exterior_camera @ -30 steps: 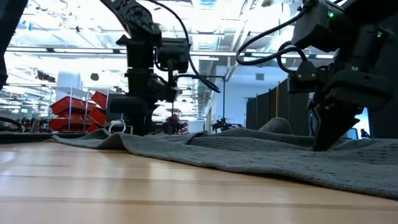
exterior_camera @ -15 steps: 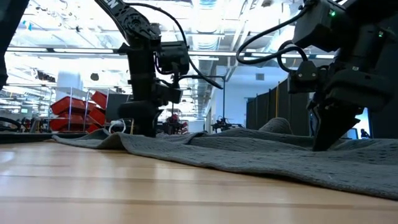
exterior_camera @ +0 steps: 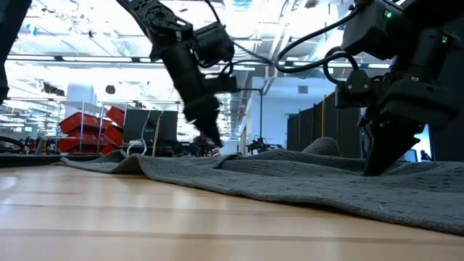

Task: Roll towel
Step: Fold the gray towel

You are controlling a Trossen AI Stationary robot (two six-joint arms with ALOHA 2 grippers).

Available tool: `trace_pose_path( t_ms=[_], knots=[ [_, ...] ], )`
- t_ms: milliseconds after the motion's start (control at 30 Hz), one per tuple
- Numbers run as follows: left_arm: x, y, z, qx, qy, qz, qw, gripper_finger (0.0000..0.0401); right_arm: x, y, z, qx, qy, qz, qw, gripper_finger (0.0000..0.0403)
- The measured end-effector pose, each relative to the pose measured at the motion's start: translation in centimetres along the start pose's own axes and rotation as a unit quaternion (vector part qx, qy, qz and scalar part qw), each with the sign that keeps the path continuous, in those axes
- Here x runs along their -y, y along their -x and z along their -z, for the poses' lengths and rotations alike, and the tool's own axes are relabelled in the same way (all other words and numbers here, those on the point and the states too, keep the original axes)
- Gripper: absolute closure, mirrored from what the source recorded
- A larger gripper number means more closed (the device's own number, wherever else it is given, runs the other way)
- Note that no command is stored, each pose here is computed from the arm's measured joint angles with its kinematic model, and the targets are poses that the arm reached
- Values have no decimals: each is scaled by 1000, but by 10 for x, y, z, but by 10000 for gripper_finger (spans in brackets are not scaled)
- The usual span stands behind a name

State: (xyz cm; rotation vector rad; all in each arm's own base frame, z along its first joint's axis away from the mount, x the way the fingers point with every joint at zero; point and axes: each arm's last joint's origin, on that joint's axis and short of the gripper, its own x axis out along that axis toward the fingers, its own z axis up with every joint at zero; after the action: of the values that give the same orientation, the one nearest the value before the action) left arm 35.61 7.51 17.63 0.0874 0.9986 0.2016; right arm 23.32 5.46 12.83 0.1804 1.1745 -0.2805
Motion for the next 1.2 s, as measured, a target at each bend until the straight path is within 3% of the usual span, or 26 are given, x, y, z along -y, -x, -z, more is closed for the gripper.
trace_pose_path(
  t_ms=[167,433,633,767,1000,1100,1200],
  knots=[
    [11,-4,-4,23,33,36,999,331,0,0,0,1,1,-1,1000,403],
    [12,-30,6,-10,115,-21,993,215,-1,0,-1,6,2,-7,1000,403],
    [12,-37,10,-23,124,-36,991,181,-1,0,-1,6,3,-7,1000,403],
    [11,-36,11,-29,110,-57,992,215,-1,0,-1,6,4,-7,1000,403],
    [9,-34,12,-62,87,-65,992,384,-1,0,-1,6,4,-6,1000,403],
    [7,-28,6,-84,74,-75,991,390,-1,0,-1,7,3,-7,1000,403],
    [2,-18,-2,-104,47,-120,986,395,-1,0,-2,10,1,-8,1000,403]
  ],
)
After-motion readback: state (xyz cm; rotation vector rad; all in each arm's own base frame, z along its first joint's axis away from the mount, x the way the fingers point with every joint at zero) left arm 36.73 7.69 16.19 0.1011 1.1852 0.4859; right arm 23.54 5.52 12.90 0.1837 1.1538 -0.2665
